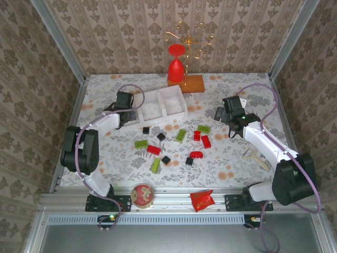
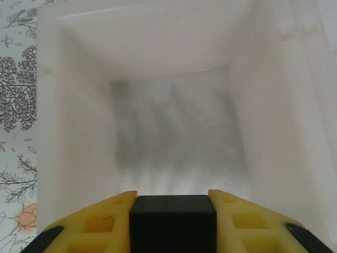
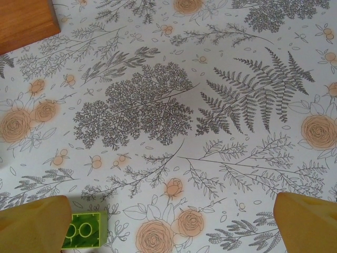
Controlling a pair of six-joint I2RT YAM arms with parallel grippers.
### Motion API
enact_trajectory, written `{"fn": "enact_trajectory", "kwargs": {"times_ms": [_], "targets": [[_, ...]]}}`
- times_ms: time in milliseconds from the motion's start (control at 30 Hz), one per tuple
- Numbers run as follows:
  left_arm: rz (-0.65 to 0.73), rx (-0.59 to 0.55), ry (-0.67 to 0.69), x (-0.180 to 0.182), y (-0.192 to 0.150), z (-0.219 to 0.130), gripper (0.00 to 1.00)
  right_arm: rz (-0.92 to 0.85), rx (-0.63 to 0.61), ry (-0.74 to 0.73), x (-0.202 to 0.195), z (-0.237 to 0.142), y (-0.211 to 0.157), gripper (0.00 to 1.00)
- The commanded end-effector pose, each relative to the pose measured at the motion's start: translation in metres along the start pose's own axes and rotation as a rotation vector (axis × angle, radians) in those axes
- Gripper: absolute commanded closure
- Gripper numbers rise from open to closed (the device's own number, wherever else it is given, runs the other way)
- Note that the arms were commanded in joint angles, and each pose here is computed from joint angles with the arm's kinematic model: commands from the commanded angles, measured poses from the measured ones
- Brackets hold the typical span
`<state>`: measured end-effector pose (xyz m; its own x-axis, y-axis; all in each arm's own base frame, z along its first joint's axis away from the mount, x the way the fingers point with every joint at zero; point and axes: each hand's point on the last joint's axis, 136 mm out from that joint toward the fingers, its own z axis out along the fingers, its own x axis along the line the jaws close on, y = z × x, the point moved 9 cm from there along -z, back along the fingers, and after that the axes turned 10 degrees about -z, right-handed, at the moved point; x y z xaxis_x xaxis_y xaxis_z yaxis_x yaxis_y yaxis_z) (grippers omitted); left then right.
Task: Sort the legos into containers by color
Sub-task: Place the lego in the container.
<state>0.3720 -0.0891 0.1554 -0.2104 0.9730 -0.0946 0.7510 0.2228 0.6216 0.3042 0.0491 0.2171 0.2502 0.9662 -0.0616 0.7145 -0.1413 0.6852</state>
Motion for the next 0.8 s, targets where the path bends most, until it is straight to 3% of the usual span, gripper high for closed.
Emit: {"fn": "enact_trajectory", "kwargs": {"times_ms": [0,200,767], "targets": [[0.001,-0.027,-0.004,-0.001,0.011,-0.001,0.81,0.011,-0.008,-0.009,0.002,-0.004,0.006,0.00],[-0.002,-0.034,0.002,0.000,0.013,-0.009,0.60,0.004,-0.005,-0.010,0.003,-0.002,0.007,0.00],[-0.008,-0.092,-0.028,-0.001,0.016,-0.049,0.45,-0.020,0.022,-0.030,0.011,0.005,0.007,0.00]]}}
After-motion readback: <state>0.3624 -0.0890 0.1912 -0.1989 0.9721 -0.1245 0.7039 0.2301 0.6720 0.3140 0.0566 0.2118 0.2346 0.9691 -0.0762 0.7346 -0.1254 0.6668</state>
